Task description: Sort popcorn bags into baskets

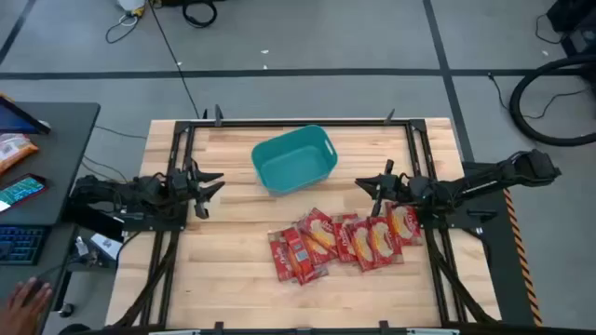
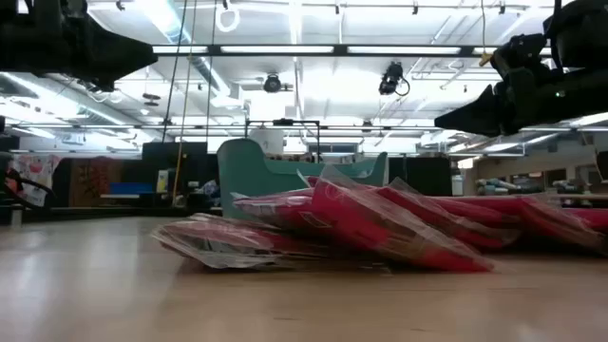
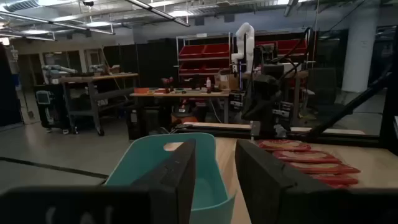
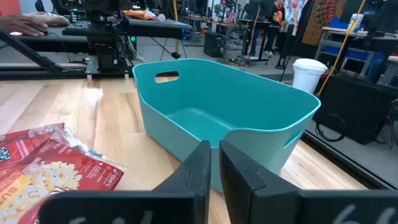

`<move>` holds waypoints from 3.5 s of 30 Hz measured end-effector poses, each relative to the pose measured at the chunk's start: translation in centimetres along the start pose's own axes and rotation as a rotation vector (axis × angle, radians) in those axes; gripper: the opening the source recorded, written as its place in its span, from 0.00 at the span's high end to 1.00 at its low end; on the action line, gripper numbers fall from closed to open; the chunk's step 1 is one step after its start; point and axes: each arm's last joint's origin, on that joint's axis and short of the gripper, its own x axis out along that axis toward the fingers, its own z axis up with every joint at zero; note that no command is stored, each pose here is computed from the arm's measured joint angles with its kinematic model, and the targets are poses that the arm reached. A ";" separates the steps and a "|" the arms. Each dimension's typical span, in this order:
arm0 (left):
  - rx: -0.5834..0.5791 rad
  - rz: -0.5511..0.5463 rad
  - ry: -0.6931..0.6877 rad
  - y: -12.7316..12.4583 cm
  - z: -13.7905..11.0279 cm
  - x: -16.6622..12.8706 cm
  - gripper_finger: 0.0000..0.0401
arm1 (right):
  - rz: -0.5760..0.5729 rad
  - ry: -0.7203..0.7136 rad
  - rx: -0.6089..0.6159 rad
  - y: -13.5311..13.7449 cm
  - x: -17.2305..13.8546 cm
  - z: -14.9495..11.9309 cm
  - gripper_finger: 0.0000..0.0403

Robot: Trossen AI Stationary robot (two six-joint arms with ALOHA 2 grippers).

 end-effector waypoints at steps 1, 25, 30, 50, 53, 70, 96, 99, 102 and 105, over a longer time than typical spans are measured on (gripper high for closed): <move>0.000 0.000 0.000 0.0 0.0 0.0 0.70 | 0.000 0.000 0.000 0.0 0.0 0.0 0.90; 0.000 0.000 0.000 0.0 0.0 0.0 0.70 | 0.000 0.000 0.000 0.0 0.0 0.0 0.90; 0.000 0.000 0.000 0.0 0.0 0.0 0.70 | 0.000 0.000 0.000 0.0 0.0 0.0 0.90; 0.000 0.000 0.000 0.0 0.0 0.0 0.70 | 0.000 0.000 0.000 0.0 0.0 0.0 0.90; 0.000 0.000 0.000 0.0 0.0 0.0 0.70 | 0.000 0.000 0.000 0.0 0.0 0.0 0.90; 0.000 0.000 0.000 0.0 0.0 0.0 0.70 | 0.000 0.000 0.000 0.0 0.0 0.0 0.90; -0.256 0.010 -0.228 0.4 2.4 -0.3 0.70 | 0.000 0.000 0.000 0.0 0.0 0.0 0.90; -0.254 0.010 -0.225 0.4 2.4 -0.3 0.70 | 0.000 0.000 0.000 0.0 0.0 0.0 0.90; -0.254 0.011 -0.226 0.4 2.4 -0.3 0.70 | 0.000 0.000 0.000 0.0 0.0 0.0 0.90; -0.265 0.010 -0.232 0.4 2.4 -0.3 0.70 | 0.000 0.000 0.000 0.0 0.0 0.0 0.90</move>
